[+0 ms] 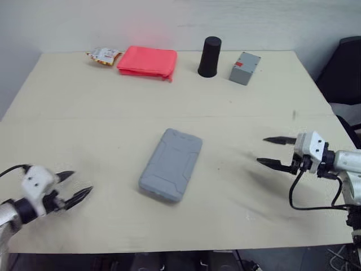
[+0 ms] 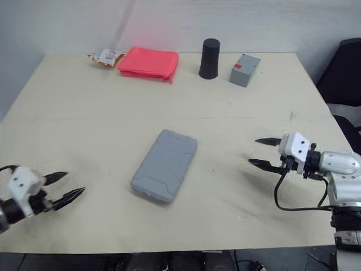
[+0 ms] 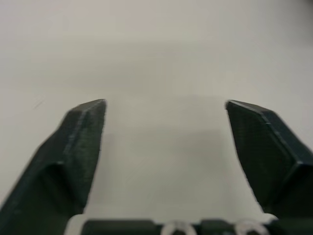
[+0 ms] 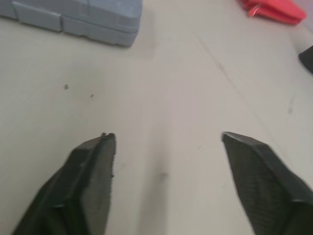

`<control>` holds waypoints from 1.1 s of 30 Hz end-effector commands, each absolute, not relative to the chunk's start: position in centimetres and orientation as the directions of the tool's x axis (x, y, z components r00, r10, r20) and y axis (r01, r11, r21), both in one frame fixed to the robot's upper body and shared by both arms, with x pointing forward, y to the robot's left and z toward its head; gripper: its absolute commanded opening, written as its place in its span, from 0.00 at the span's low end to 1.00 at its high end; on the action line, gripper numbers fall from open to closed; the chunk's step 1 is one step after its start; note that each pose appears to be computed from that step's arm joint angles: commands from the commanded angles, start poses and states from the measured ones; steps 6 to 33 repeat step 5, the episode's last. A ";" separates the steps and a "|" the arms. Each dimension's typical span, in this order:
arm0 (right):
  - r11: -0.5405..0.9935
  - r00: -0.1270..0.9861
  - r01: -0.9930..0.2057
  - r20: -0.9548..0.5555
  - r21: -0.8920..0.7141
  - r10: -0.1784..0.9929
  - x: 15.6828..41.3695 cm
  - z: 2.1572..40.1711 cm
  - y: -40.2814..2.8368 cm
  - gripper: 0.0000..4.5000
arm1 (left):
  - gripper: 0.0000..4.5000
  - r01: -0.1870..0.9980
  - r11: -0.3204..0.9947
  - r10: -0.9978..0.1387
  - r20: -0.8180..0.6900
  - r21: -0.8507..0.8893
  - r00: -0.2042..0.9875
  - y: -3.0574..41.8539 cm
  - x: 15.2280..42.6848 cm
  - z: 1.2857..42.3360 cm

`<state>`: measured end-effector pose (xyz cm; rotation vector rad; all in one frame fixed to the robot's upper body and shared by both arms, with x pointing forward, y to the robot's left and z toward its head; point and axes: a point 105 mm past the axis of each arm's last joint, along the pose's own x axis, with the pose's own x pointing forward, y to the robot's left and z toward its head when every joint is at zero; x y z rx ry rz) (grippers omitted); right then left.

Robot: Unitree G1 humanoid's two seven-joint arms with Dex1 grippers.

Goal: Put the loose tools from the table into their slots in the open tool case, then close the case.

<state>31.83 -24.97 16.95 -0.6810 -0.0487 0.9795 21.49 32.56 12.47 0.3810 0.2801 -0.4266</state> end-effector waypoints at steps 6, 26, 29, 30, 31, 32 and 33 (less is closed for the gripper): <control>0.368 0.580 -0.723 -0.223 -0.585 0.784 32.7 18.1 -25.0 0.99 | 1.00 0.361 0.839 -0.303 -0.201 0.407 0.931 32.6 21.8 15.2; 0.368 0.580 -0.723 -0.223 -0.585 0.784 32.7 18.1 -25.0 0.99 | 1.00 0.361 0.839 -0.303 -0.201 0.407 0.931 32.6 21.8 15.2; 0.368 0.580 -0.723 -0.223 -0.585 0.784 32.7 18.1 -25.0 0.99 | 1.00 0.361 0.839 -0.303 -0.201 0.407 0.931 32.6 21.8 15.2; 0.368 0.580 -0.723 -0.223 -0.585 0.784 32.7 18.1 -25.0 0.99 | 1.00 0.361 0.839 -0.303 -0.201 0.407 0.931 32.6 21.8 15.2; 0.368 0.580 -0.723 -0.223 -0.585 0.784 32.7 18.1 -25.0 0.99 | 1.00 0.361 0.839 -0.303 -0.201 0.407 0.931 32.6 21.8 15.2; 0.368 0.580 -0.723 -0.223 -0.585 0.784 32.7 18.1 -25.0 0.99 | 1.00 0.361 0.839 -0.303 -0.201 0.407 0.931 32.6 21.8 15.2; 0.368 0.580 -0.723 -0.223 -0.585 0.784 32.7 18.1 -25.0 0.99 | 1.00 0.361 0.839 -0.303 -0.201 0.407 0.931 32.6 21.8 15.2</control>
